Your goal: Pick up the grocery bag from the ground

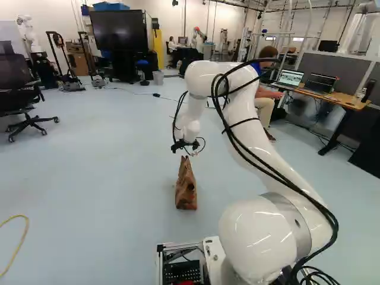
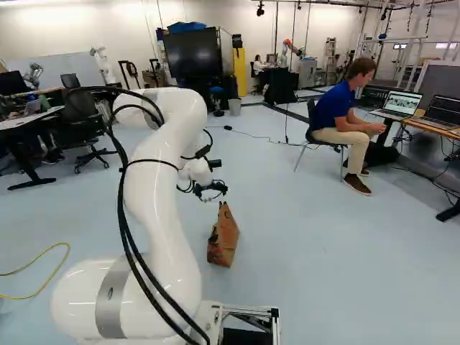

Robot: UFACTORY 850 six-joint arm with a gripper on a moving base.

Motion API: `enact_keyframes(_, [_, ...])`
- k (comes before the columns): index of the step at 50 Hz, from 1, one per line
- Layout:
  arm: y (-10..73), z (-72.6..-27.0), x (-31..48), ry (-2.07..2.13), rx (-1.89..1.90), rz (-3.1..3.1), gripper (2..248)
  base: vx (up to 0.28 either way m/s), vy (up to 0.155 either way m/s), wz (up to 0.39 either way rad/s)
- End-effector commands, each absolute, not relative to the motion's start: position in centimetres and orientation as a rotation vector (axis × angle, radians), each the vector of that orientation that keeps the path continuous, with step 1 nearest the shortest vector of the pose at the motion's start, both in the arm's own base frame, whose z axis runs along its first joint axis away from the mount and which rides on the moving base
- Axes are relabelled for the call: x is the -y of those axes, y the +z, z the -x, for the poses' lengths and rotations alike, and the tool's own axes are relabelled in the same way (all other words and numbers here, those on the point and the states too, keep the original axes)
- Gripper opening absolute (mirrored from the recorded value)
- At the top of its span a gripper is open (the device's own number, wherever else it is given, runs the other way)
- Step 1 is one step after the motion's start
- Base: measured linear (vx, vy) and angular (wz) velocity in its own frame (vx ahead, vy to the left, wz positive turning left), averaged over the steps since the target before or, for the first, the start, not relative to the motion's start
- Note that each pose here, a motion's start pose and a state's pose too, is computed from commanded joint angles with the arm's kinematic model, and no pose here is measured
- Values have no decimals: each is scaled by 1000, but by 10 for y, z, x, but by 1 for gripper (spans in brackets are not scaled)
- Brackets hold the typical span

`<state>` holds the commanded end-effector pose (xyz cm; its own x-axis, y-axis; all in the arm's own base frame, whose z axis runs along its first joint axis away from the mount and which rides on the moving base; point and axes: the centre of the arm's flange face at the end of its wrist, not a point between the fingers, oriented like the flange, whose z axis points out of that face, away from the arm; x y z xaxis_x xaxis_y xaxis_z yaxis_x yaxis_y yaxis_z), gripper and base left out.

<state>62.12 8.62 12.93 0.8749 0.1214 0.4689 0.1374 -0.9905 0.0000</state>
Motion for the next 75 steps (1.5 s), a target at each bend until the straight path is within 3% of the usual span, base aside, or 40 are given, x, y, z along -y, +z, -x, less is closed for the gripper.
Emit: enact_keyframes(75, [-78, -636, -88, -595, 211, 3051, 247, 0, 0, 0])
